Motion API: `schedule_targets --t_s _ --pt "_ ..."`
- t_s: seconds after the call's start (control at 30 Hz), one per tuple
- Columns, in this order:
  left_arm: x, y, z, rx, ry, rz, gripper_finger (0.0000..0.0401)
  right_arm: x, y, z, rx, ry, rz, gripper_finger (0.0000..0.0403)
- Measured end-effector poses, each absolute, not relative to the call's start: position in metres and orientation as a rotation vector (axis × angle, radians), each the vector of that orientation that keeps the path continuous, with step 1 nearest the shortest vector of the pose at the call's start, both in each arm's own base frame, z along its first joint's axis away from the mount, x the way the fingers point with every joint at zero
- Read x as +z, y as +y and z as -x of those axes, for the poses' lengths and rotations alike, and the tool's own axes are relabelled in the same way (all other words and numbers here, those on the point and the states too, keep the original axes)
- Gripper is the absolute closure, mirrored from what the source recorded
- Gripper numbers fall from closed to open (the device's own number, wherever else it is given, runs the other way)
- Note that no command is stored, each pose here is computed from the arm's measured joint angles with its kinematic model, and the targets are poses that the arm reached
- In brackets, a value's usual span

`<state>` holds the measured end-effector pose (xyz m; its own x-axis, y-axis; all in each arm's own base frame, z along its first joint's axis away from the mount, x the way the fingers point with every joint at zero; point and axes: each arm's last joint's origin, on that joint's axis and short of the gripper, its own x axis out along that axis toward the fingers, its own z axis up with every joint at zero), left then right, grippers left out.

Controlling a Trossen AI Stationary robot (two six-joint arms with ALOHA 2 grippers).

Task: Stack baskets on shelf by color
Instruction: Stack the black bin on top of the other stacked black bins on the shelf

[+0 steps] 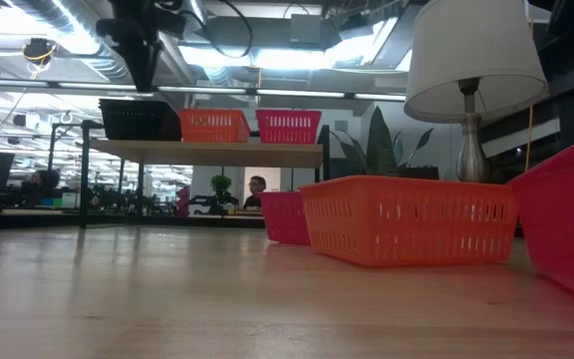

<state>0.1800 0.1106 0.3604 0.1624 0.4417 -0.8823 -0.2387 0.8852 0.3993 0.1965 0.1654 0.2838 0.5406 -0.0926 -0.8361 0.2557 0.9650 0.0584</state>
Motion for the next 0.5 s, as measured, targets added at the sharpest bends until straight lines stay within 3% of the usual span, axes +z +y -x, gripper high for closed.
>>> schedule_targets --t_s 0.23,0.5 --pt "0.357 0.086 -0.181 0.366 1.344 -0.051 0.0305 0.284 0.165 -0.196 -0.208 0.979 -0.182 0.0357" --pt "0.332 0.091 -0.185 0.343 1.424 -0.078 0.0305 0.284 0.165 -0.196 -0.209 0.979 -0.182 0.0357"
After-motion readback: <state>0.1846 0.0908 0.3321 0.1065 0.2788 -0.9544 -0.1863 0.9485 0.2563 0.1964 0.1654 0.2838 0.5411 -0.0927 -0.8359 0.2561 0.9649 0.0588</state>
